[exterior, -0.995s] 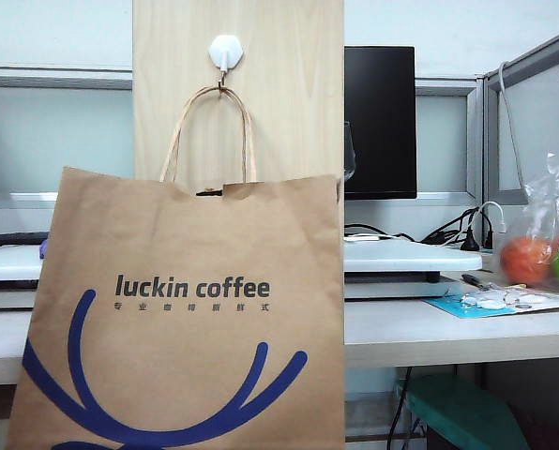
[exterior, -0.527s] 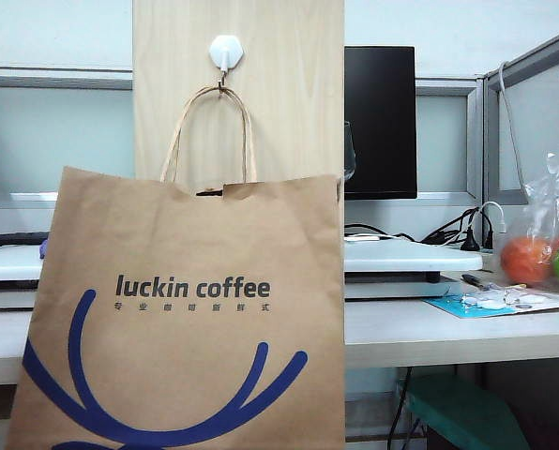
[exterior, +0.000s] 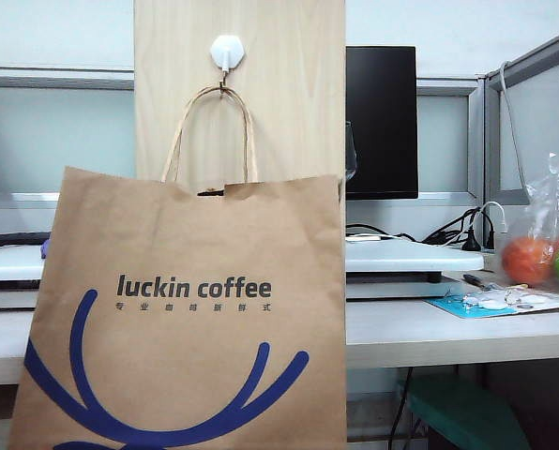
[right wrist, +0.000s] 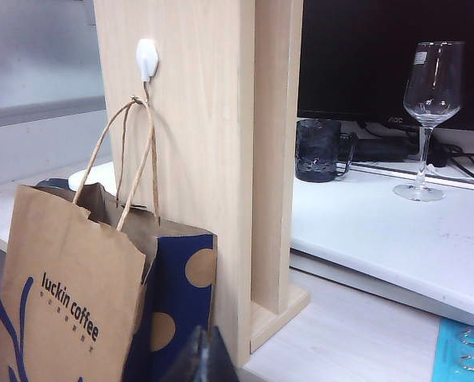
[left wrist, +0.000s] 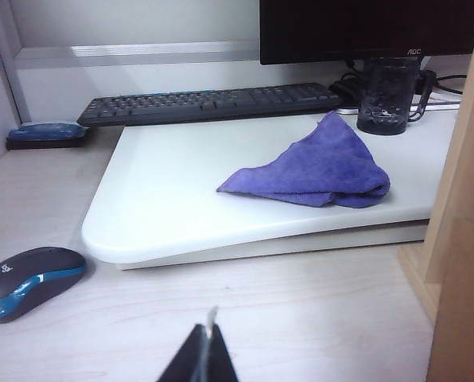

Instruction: Pick up the paper bag and hang it on the hook.

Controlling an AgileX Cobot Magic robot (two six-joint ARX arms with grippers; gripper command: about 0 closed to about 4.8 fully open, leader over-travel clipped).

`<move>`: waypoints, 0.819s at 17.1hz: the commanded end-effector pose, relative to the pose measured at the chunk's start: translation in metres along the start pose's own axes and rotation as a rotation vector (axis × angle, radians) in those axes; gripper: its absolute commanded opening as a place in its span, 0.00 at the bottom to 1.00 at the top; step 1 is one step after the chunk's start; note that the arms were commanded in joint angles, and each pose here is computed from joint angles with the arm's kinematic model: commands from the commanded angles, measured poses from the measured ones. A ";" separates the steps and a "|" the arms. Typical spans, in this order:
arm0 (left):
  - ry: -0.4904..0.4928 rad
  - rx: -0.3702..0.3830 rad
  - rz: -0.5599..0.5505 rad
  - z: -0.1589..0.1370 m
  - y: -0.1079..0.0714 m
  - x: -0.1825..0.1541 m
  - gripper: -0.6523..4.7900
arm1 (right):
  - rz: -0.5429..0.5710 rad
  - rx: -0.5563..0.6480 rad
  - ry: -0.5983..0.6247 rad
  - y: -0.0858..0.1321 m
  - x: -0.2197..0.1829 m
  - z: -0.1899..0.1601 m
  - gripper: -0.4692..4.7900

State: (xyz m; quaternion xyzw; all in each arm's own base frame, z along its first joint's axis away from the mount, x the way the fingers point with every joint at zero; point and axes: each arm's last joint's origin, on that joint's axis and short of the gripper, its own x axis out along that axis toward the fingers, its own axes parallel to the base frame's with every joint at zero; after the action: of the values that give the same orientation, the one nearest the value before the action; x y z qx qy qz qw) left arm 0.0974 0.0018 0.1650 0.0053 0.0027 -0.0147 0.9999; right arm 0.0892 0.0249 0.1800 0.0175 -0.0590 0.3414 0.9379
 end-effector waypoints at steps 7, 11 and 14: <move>-0.020 0.009 -0.004 0.002 0.000 0.000 0.11 | -0.638 -0.025 0.052 -0.018 -0.006 -0.009 0.09; -0.020 0.009 -0.004 0.002 0.000 0.000 0.11 | -0.625 -0.024 0.053 -0.018 -0.006 -0.009 0.09; -0.020 0.009 -0.004 0.002 0.000 0.000 0.11 | -0.628 -0.015 0.085 -0.018 -0.006 -0.012 0.09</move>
State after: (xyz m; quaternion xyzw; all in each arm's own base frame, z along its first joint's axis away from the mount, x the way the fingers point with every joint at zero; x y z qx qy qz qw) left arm 0.0974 0.0018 0.1650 0.0053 0.0029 -0.0147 0.9999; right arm 0.0967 0.0083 0.1696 0.0152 -0.0162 0.0351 0.9991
